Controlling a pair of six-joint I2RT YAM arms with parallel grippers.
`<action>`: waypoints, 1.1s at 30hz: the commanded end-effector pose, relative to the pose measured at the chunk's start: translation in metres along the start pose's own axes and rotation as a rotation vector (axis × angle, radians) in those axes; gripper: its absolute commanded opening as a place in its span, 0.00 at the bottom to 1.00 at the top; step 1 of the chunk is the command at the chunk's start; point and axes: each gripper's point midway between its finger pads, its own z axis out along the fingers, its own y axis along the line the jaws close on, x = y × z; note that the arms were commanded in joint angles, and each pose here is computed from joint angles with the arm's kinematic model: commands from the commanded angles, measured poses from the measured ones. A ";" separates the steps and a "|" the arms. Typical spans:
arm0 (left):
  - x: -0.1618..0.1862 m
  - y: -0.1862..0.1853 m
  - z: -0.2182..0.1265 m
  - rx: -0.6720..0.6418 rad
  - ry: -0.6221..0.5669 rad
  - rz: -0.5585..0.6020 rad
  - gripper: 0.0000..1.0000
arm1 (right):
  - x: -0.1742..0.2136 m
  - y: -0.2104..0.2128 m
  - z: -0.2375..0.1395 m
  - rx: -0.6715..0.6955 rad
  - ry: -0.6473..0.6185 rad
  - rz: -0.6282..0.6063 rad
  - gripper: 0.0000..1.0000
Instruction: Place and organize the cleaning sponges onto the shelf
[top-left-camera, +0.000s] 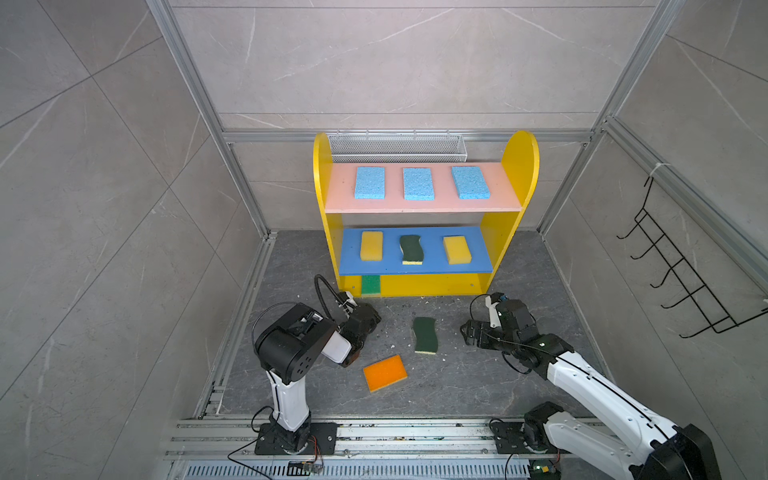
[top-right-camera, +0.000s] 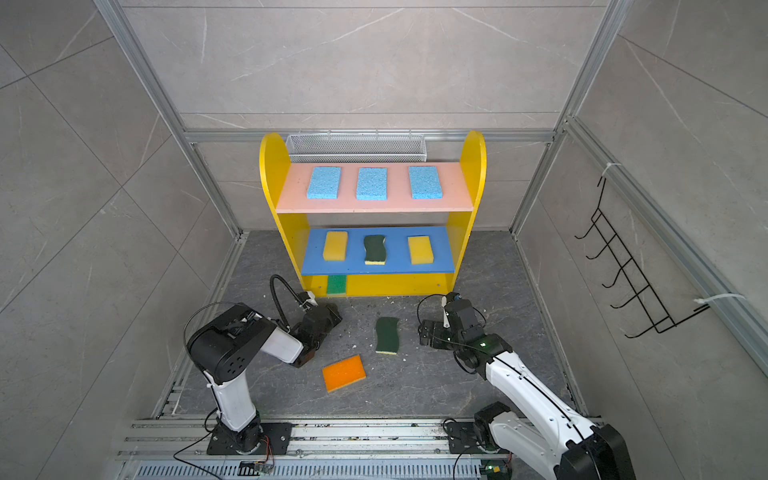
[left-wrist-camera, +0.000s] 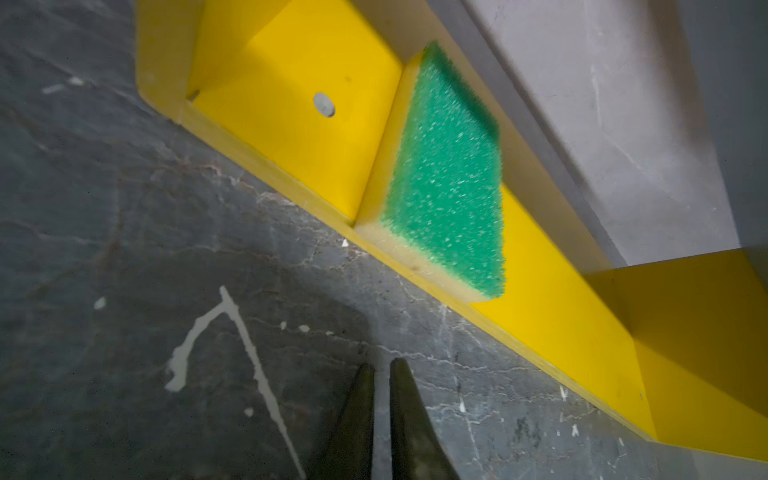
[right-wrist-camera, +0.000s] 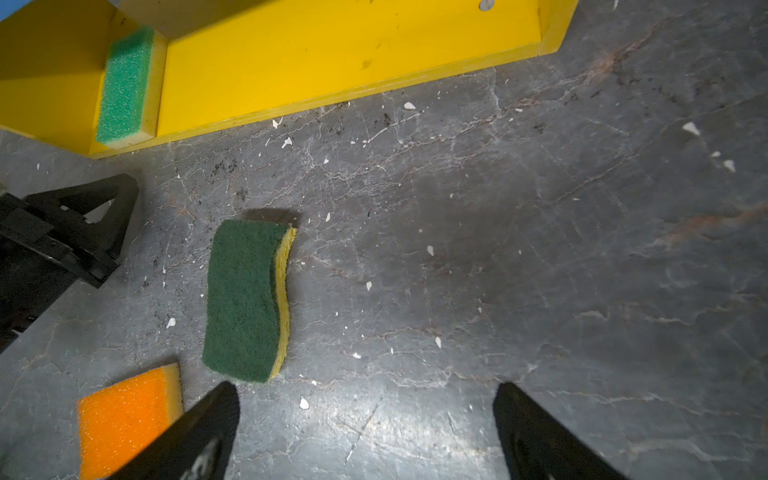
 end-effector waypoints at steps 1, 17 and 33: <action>0.004 0.002 0.008 0.032 -0.010 -0.065 0.14 | -0.002 0.001 0.000 -0.001 -0.027 -0.004 0.98; -0.001 0.023 0.018 -0.031 -0.099 -0.096 0.14 | 0.004 0.004 0.007 0.004 -0.013 -0.017 0.99; -0.007 0.023 0.030 -0.060 -0.140 -0.113 0.14 | 0.006 0.004 0.007 0.015 -0.009 -0.032 1.00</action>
